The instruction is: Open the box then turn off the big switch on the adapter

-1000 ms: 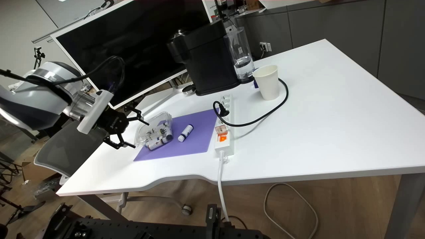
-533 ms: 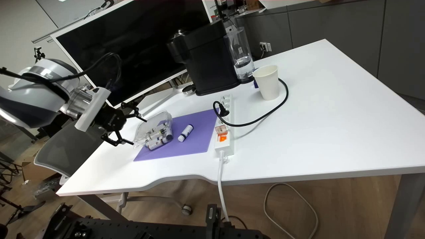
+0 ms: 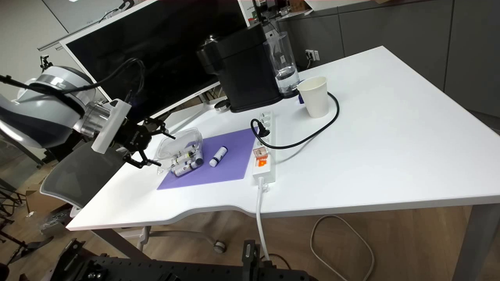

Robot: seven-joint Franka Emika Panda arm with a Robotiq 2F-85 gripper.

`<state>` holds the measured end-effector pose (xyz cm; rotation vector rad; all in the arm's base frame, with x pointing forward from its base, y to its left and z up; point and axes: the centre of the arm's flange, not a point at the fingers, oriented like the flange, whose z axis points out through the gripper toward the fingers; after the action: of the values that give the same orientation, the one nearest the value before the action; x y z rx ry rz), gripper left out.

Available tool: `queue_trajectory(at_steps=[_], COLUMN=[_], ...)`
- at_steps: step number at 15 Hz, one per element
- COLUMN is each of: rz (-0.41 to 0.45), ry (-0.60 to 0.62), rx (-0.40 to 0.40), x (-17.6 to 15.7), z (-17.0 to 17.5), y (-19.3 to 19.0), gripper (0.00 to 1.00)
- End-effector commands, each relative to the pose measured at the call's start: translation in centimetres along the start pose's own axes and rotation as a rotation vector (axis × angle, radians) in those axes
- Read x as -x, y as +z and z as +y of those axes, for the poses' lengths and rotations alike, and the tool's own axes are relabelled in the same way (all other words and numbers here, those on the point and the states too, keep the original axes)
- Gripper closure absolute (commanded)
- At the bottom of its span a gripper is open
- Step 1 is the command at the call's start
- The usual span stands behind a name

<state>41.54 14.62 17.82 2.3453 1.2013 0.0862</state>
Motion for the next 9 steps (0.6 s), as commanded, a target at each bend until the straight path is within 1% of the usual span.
queue_trajectory(at_steps=[1,9], rz=[0.018,0.07], ry=[0.061,0.169], rx=[0.069,0.191], x=[0.1,1.1], z=[1.1,4.4], y=[0.3,-1.7], gripper=[0.0,0.0])
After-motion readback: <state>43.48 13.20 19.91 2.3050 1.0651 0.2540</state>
